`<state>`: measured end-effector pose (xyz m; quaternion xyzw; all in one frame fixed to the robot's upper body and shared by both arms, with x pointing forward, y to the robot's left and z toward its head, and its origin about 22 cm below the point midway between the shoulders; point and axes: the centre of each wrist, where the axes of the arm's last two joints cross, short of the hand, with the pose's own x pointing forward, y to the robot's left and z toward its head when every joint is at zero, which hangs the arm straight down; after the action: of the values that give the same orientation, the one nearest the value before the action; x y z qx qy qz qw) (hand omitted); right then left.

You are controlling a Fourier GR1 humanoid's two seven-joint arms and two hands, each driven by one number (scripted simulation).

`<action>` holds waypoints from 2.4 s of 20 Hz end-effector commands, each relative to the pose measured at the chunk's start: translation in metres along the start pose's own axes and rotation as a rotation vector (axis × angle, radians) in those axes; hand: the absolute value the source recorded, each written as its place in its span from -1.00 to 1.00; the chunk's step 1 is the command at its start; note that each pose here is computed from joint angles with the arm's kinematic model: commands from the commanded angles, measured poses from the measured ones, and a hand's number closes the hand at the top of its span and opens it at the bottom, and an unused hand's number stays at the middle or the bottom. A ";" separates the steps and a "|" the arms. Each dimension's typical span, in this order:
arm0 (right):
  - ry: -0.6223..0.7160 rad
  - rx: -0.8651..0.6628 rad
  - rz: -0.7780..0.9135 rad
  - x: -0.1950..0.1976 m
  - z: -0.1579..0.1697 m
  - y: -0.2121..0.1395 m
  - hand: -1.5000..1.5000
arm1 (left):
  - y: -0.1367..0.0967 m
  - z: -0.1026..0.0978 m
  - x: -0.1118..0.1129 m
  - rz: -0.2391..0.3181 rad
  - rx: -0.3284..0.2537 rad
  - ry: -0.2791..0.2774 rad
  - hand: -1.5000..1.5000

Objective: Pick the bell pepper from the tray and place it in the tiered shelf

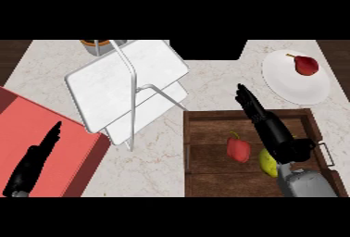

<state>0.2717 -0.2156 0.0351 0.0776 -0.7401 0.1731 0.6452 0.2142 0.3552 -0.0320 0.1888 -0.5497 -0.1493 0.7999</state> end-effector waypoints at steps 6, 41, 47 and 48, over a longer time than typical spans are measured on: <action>0.316 -0.908 0.287 -0.035 0.100 -0.091 -1.00 | -0.017 0.004 0.008 0.152 0.024 -0.054 0.00; 1.052 -0.851 0.743 0.056 0.098 0.047 -1.00 | -0.074 -0.015 0.062 0.175 -0.226 -0.185 0.00; 1.187 -0.780 0.713 0.049 0.035 0.074 -1.00 | -0.080 -0.019 0.066 0.180 -0.207 -0.180 0.00; 1.192 -0.774 0.716 0.049 0.025 0.076 -1.00 | -0.081 -0.015 0.064 0.180 -0.204 -0.187 0.00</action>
<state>0.1880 -0.1755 0.0590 -0.4921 -0.3454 0.1211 0.7898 0.2455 0.2829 -0.0208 0.0774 -0.6002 -0.1523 0.7814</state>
